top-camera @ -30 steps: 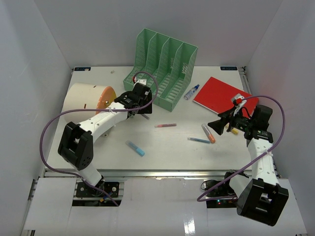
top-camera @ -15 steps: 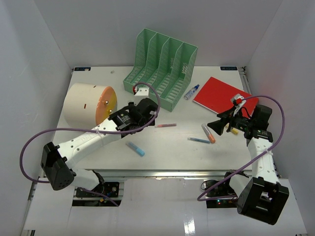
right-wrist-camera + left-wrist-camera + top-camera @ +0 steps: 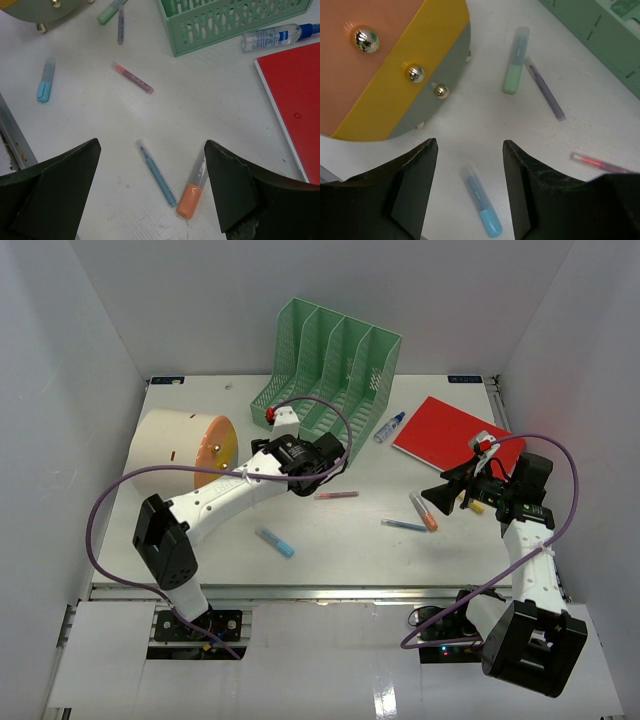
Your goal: Organize the desk
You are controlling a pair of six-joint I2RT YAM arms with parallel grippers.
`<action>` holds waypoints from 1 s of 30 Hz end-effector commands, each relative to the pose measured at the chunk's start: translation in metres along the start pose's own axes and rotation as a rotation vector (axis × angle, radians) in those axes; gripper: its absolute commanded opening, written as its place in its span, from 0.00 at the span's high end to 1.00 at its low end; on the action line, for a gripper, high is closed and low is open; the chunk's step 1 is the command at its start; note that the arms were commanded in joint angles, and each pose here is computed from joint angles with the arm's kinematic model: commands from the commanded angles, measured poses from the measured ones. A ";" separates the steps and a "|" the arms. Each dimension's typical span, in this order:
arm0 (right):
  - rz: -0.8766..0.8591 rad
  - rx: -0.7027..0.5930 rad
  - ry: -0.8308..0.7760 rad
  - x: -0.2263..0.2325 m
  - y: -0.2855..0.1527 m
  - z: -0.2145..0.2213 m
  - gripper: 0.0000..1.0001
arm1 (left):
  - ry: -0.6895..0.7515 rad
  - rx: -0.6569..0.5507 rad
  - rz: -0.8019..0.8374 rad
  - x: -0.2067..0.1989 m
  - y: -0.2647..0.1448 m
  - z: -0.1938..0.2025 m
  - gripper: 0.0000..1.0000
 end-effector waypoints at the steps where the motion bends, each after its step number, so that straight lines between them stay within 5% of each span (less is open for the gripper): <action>1: -0.014 -0.030 -0.028 0.002 -0.001 -0.006 0.09 | 0.130 -0.099 -0.134 0.027 0.012 -0.042 0.34; 10: -0.055 -0.033 0.001 0.004 0.003 -0.002 0.09 | 0.298 -0.161 -0.196 0.031 0.016 -0.068 0.36; 17: -0.049 -0.029 0.007 0.003 0.004 -0.001 0.09 | 0.366 -0.122 -0.265 0.051 0.032 -0.070 0.54; 30: -0.049 -0.035 0.000 0.005 0.003 -0.004 0.10 | 0.434 -0.040 -0.335 0.068 0.055 -0.063 0.50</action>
Point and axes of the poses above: each gripper's point midway between its finger pads, its own y axis out along the fingers, its own x axis along the line the jaws close on, z = x × y, the point moved 7 cm from there along -y, back along the fingers, and after that the axes turned 10 degrees about -y, right-handed, at the moved point
